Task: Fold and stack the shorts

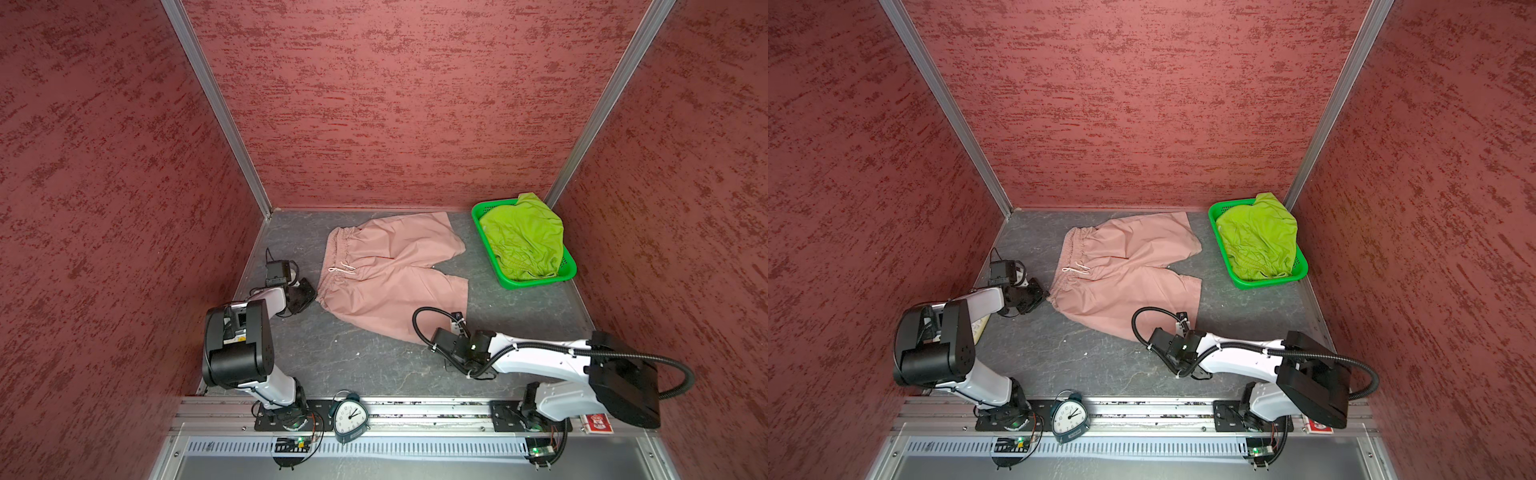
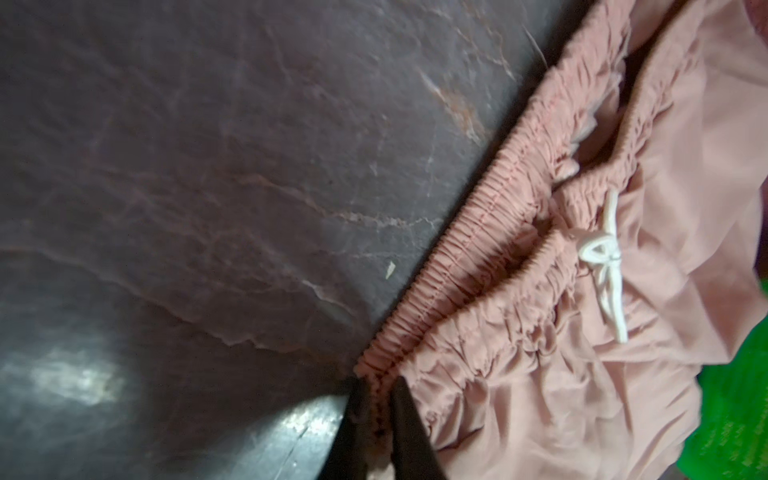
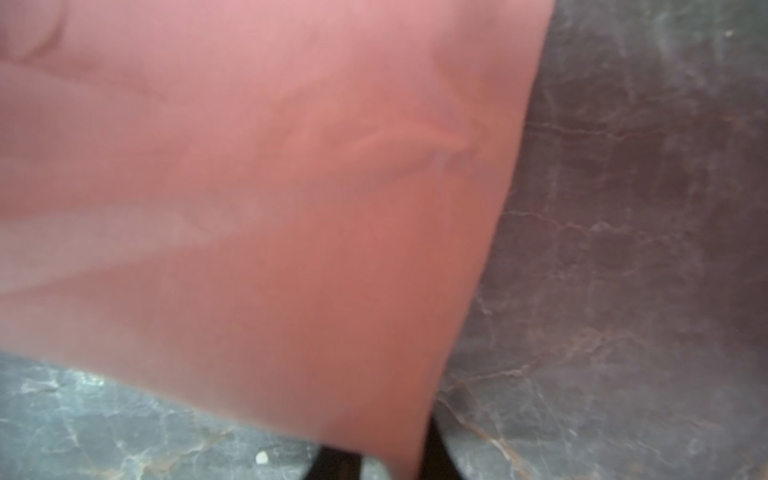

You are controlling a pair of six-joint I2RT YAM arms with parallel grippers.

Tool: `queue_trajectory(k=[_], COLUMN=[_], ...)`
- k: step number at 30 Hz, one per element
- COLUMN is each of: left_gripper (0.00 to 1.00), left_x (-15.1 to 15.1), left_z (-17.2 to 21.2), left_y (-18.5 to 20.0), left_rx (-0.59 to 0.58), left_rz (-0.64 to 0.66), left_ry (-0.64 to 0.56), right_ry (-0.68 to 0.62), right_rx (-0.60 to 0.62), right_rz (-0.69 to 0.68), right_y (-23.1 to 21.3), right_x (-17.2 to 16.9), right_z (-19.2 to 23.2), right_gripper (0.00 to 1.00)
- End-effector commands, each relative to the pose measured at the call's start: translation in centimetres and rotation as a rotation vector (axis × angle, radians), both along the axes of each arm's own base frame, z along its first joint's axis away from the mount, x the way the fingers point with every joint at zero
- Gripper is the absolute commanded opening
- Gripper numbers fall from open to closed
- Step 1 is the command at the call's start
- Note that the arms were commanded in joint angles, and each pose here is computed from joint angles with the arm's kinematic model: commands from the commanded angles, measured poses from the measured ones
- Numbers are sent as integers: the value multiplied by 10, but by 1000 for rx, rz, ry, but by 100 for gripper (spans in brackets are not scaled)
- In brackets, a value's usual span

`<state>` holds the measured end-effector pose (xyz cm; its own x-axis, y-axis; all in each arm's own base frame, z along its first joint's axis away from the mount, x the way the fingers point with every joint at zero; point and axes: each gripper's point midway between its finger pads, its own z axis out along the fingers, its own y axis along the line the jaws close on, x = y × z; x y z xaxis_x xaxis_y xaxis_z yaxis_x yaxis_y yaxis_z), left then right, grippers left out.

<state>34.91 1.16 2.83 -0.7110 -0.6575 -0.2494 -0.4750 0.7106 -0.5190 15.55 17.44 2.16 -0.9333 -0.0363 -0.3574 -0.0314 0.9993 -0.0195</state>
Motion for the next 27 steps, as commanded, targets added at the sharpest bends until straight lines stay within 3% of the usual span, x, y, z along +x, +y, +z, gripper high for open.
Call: queue_trajectory(k=[1, 12, 27], left_gripper=[0, 0, 0], left_x=[6, -6, -52], left_z=[11, 91, 168], left_y=[2, 6, -7], left_rx=[26, 111, 123], left_rz=[-22, -39, -92], left_ry=[-18, -98, -161], right_ry=[-71, -304, -461], right_rx=[23, 60, -15], right_rz=[-60, -120, 23], right_y=[-7, -39, -39], right_x=[10, 29, 48], right_z=[16, 105, 210], right_gripper=[8, 0, 0])
